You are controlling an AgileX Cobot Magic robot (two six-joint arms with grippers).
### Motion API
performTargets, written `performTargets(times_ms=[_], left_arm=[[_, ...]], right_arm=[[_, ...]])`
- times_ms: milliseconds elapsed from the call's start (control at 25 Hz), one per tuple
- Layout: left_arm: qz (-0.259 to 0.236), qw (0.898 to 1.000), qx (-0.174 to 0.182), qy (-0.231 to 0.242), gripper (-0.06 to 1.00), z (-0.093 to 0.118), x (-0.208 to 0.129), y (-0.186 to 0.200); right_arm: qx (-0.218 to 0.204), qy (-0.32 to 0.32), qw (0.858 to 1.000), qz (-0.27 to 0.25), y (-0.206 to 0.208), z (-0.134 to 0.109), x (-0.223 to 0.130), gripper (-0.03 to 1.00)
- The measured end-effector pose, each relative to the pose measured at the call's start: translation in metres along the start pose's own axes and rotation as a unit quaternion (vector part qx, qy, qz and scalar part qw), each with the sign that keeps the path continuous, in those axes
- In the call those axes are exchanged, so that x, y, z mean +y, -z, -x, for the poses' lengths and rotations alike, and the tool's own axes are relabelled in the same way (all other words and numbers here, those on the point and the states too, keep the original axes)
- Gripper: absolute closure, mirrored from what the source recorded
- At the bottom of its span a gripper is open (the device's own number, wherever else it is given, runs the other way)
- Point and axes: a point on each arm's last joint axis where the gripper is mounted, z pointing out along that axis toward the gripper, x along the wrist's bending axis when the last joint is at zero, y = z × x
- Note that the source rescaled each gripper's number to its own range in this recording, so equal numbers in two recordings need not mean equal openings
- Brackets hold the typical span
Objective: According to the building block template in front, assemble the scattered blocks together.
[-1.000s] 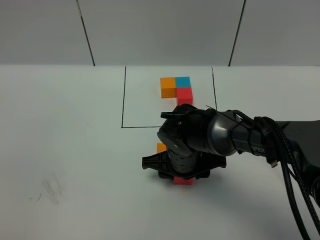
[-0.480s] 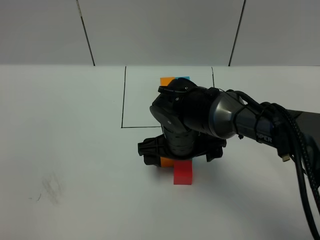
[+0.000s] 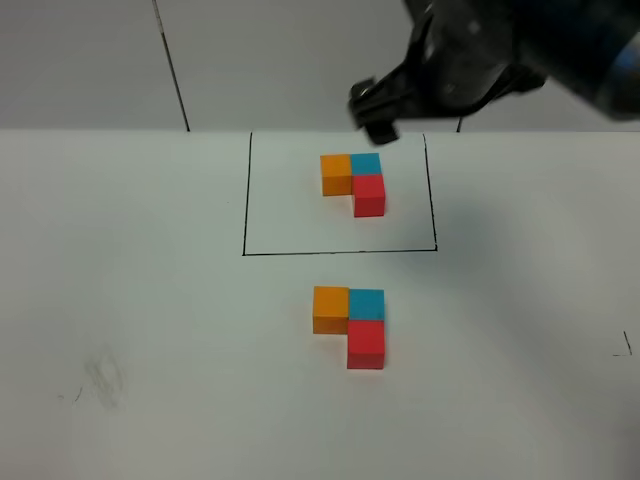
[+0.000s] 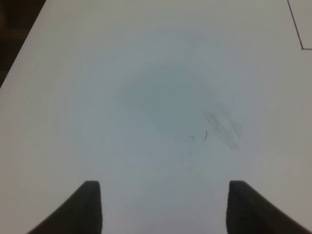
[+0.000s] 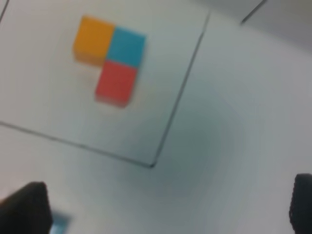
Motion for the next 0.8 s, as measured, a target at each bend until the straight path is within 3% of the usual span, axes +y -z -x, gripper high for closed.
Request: performTargets(times_ms=[200, 320, 480, 640, 800], left_arm=[[0.0, 1.0, 0.0, 0.0, 0.71, 0.0, 0.0, 0.0], [0.0, 1.0, 0.0, 0.0, 0.71, 0.0, 0.0, 0.0], [0.0, 1.0, 0.0, 0.0, 0.71, 0.0, 0.0, 0.0], [0.0, 1.0, 0.0, 0.0, 0.71, 0.0, 0.0, 0.0], [0.0, 1.0, 0.0, 0.0, 0.71, 0.0, 0.0, 0.0]], right_arm=[[-0.075, 0.05, 0.995, 0.035, 0.041, 0.105, 0.006, -0.03], [-0.085, 0.043, 0.995, 0.017, 0.058, 0.161, -0.012, -0.03], [-0.069, -0.004, 0.998, 0.013, 0.077, 0.223, -0.041, -0.03], [-0.054, -0.065, 0.995, 0.051, 0.107, 0.257, -0.064, -0.03], [-0.07, -0.085, 0.991, 0.076, 0.148, 0.256, -0.085, -0.03]])
